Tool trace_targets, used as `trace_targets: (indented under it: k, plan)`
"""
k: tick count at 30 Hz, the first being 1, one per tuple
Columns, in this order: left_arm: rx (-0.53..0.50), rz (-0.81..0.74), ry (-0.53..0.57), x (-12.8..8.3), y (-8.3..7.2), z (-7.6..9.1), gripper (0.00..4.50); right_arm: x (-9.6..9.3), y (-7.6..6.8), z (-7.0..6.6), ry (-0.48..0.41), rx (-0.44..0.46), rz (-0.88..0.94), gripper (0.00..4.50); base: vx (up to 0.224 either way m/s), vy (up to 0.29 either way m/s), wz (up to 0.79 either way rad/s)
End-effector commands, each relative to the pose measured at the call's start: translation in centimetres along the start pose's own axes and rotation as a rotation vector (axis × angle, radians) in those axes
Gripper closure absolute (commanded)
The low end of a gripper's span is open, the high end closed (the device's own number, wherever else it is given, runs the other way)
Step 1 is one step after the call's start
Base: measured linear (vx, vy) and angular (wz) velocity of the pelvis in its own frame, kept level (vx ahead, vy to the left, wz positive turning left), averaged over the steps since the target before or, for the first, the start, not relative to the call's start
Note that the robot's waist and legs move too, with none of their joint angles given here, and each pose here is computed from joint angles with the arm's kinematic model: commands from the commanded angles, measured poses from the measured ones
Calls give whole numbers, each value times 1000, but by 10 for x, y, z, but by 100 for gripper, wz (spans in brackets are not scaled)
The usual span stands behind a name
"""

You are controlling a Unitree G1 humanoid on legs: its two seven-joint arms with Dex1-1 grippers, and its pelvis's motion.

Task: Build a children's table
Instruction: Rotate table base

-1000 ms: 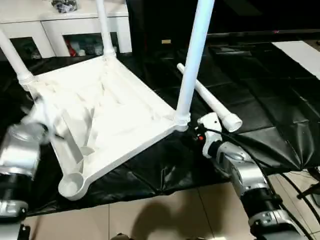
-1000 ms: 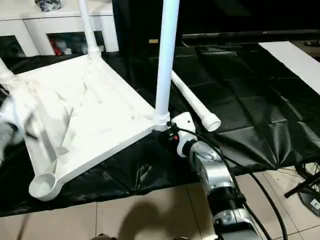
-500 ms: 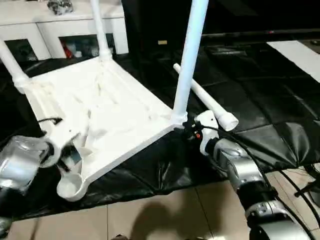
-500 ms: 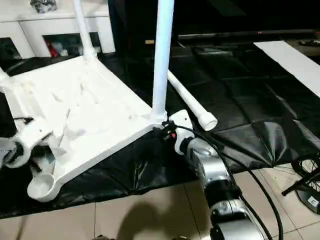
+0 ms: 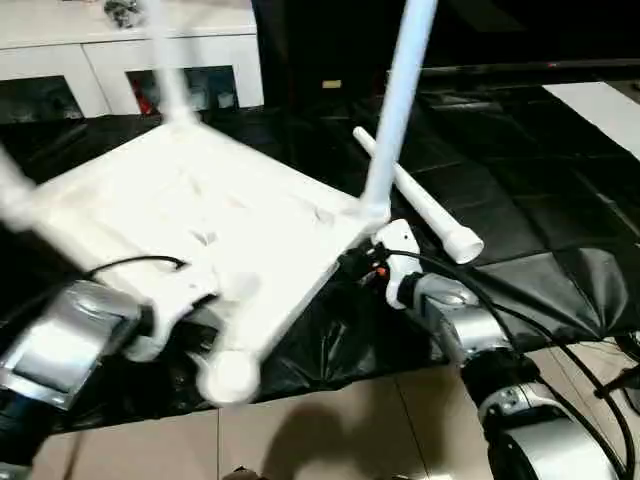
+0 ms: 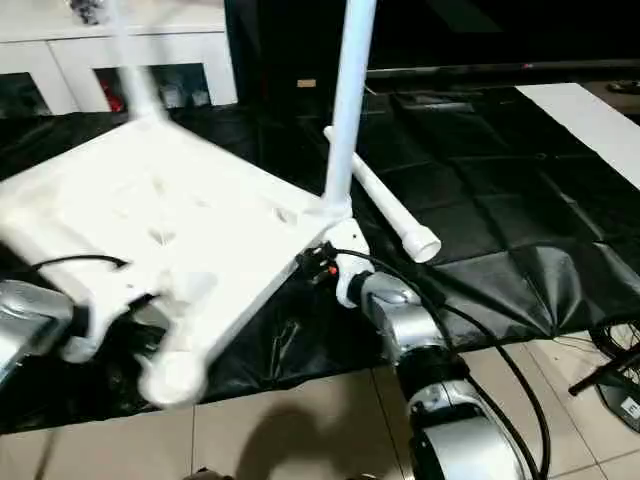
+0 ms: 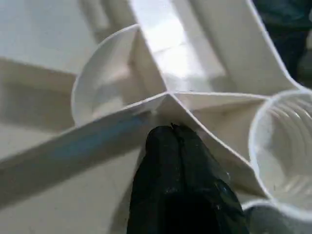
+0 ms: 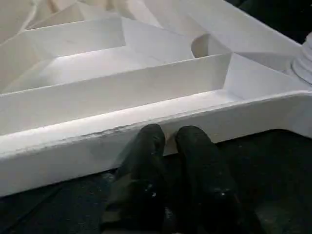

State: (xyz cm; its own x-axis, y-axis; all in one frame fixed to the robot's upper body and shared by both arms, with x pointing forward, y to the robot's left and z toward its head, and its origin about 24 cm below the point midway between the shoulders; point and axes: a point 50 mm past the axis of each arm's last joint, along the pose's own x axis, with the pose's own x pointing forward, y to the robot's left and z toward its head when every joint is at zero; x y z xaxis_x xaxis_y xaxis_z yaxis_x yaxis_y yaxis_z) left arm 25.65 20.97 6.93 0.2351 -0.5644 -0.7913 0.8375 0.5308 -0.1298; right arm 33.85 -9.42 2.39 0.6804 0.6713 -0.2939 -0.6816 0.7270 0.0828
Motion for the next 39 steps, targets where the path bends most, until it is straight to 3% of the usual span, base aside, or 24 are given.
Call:
trace_targets:
  k: [1, 3, 6, 7, 8, 9, 12, 13, 17, 30, 34, 39]
  plan:
    - [17, -37, -12, 6, -5, 5, 450, 6, 3, 10, -33, -26, 17, 419, 0, 0, 0]
    - [31, 15, -12, 10, -1, 6, 450, 4, -4, 18, -79, -19, -36, 443, 0, 0, 0]
    - [34, 59, -22, 11, 3, 8, 450, -7, -31, 32, -165, 12, -232, 443, 0, 0, 0]
    - [34, 59, -22, 11, 3, 8, 450, -7, -31, 32, -165, 12, -232, 443, 0, 0, 0]
    - [34, 53, -21, 10, 2, 8, 450, -14, -43, 30, -150, 30, -321, 443, 0, 0, 0]
    - [34, 51, -21, 10, 2, 7, 450, -16, -46, 27, -131, 31, -338, 443, 0, 0, 0]
    - [36, 46, -20, 10, 2, 7, 450, -18, -49, 22, -100, 35, -347, 443, 0, 0, 0]
    - [39, 40, -22, 11, 2, 7, 450, -16, -45, 14, -57, 38, -313, 443, 0, 0, 0]
    - [49, 3, -38, 13, -2, 10, 450, -4, -28, 6, -8, 40, -209, 443, 0, 0, 0]
    - [98, -120, -111, 30, -22, 33, 450, 34, 24, 13, -17, 33, -5, 443, 0, 0, 0]
    - [118, -106, -133, 38, -22, 41, 450, 36, 28, 13, -15, 30, 11, 443, 0, 0, 0]
    - [144, 71, -181, 48, 1, 54, 450, 34, 24, 13, -23, 16, -15, 443, 0, 0, 0]
